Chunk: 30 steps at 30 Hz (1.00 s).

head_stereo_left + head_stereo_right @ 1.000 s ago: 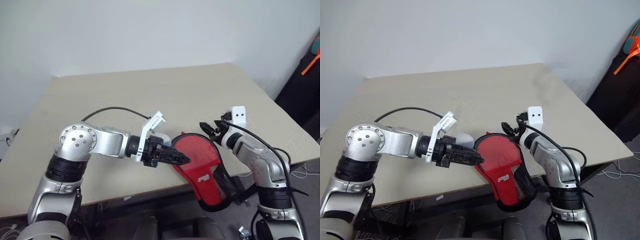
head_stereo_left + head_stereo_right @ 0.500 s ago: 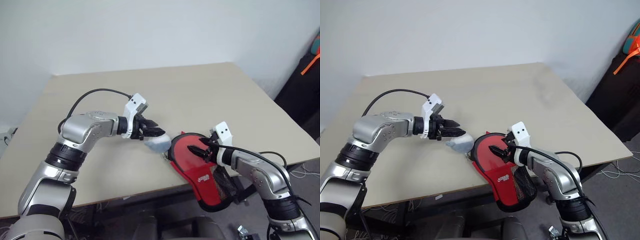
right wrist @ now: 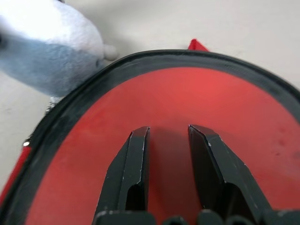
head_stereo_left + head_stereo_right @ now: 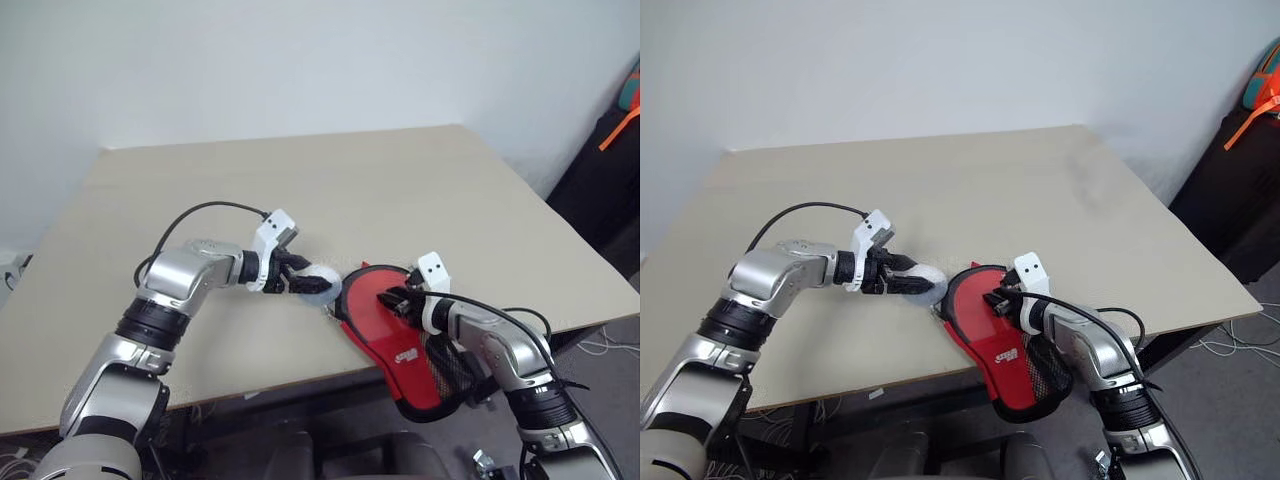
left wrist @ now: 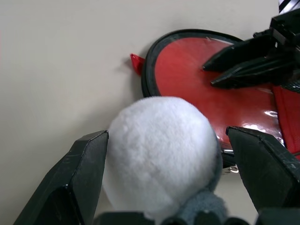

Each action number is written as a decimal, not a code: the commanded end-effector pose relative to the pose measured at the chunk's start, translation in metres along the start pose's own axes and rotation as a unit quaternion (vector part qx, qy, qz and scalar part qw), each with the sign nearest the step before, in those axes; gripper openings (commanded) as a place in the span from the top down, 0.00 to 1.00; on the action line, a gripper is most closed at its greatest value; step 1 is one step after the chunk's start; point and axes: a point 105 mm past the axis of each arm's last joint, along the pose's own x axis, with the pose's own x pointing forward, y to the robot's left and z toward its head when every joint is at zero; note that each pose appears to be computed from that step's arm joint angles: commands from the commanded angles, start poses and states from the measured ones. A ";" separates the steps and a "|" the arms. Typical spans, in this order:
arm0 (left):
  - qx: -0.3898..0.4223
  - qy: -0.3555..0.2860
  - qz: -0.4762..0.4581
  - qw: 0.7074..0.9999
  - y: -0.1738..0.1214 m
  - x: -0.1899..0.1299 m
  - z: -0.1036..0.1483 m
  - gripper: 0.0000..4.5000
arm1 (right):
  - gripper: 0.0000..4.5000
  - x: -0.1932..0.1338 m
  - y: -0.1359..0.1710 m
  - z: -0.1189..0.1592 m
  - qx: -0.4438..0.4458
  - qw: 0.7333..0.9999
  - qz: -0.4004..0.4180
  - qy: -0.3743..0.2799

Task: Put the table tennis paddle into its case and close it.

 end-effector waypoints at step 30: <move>0.073 0.027 0.127 0.989 0.046 0.033 0.029 0.85 | 1.00 0.003 0.006 -0.030 -0.029 0.995 0.000 0.095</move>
